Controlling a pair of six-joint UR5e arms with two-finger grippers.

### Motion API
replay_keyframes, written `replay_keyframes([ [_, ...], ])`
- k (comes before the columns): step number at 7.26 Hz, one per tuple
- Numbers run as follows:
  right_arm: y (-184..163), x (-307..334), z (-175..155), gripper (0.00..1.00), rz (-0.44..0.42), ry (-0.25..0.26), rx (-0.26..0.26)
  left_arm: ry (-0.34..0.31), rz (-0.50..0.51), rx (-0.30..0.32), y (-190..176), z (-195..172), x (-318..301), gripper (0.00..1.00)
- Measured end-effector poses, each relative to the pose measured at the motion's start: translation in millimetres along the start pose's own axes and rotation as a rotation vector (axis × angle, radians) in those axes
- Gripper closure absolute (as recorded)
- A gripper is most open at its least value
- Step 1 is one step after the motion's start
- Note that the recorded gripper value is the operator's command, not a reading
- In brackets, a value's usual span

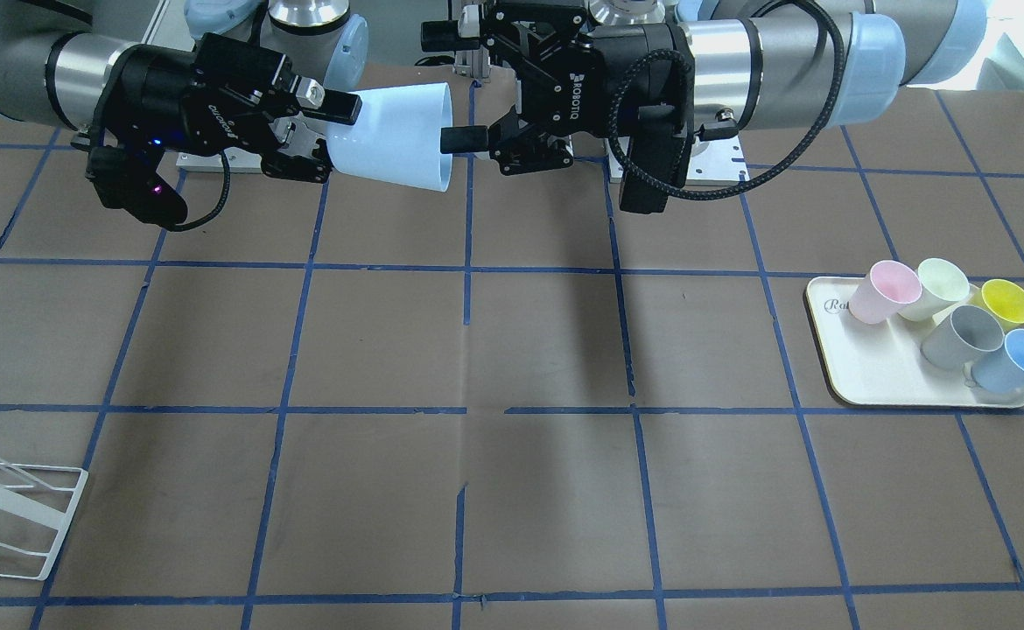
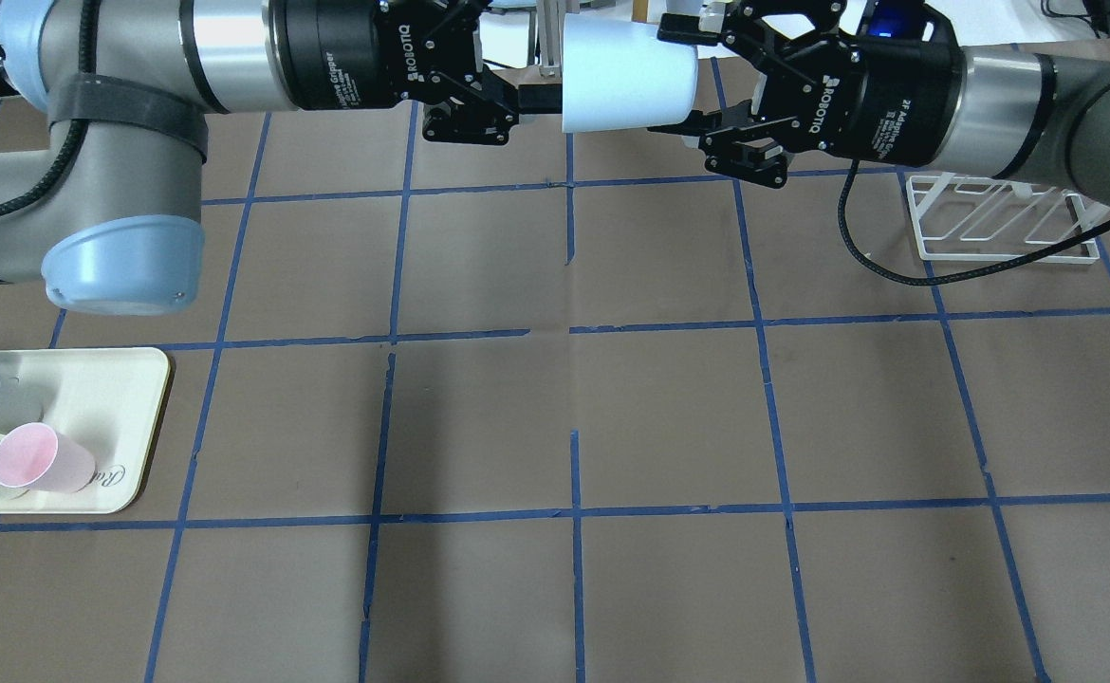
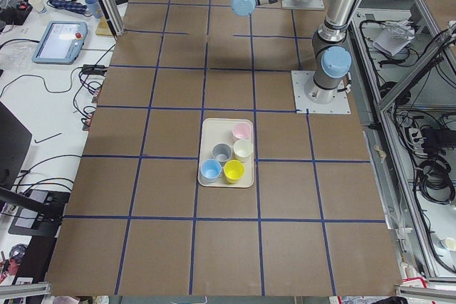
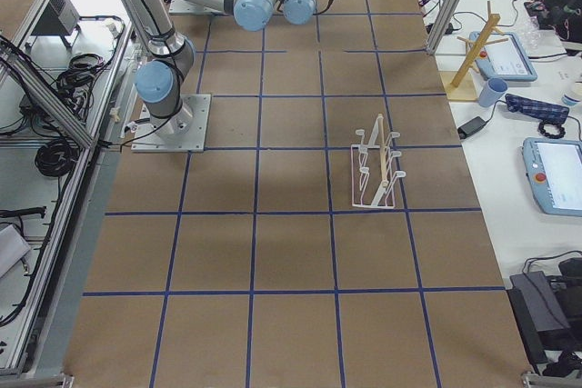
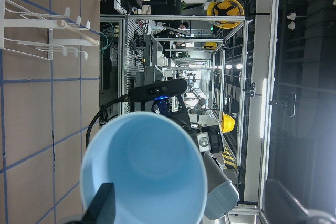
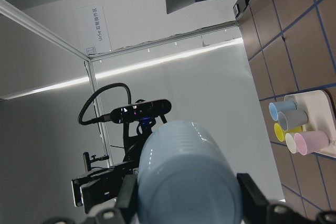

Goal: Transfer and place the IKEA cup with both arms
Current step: 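Close the left gripper on the cup rim beside the right gripper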

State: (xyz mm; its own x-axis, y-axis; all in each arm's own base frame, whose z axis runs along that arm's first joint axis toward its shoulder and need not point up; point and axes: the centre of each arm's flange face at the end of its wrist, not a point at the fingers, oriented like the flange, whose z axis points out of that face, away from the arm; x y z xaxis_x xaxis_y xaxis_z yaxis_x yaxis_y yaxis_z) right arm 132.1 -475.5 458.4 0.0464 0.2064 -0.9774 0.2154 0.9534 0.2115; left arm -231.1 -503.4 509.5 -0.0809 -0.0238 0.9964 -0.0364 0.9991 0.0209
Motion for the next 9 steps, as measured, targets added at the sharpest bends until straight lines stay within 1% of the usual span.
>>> replay_keyframes([
  [1, 0.1, -0.1, 0.2, 0.71, 0.000, 0.000, 0.000, -0.004, 0.012, -0.002, 1.1, 2.2, 4.1, 0.07],
  [2, 0.1, -0.5, 0.2, 0.71, 0.004, 0.000, 0.000, -0.022, 0.029, 0.001, 1.8, 5.1, 4.9, 0.10],
  [4, 0.1, -1.4, 0.3, 0.71, 0.016, 0.000, -0.001, -0.059, 0.043, 0.005, 2.6, 12.1, 1.9, 0.25],
  [5, 0.1, -1.6, 0.3, 0.71, 0.018, 0.000, -0.001, -0.064, 0.046, 0.005, 2.6, 13.3, 2.4, 0.27],
  [6, 0.1, -1.9, 0.3, 0.71, 0.020, 0.000, -0.001, -0.065, 0.050, 0.006, 2.3, 13.5, 4.1, 0.35],
  [7, 0.2, -2.3, 0.3, 0.71, 0.022, 0.000, -0.001, -0.066, 0.053, 0.006, 2.0, 13.5, 5.8, 0.48],
  [8, 0.3, -2.8, 0.3, 0.71, 0.023, 0.000, -0.001, -0.066, 0.056, 0.006, 1.9, 13.5, 7.1, 0.55],
  [9, 0.2, -3.0, 0.3, 0.71, 0.023, 0.000, -0.001, -0.066, 0.058, 0.007, 1.8, 13.5, 7.8, 0.60],
])
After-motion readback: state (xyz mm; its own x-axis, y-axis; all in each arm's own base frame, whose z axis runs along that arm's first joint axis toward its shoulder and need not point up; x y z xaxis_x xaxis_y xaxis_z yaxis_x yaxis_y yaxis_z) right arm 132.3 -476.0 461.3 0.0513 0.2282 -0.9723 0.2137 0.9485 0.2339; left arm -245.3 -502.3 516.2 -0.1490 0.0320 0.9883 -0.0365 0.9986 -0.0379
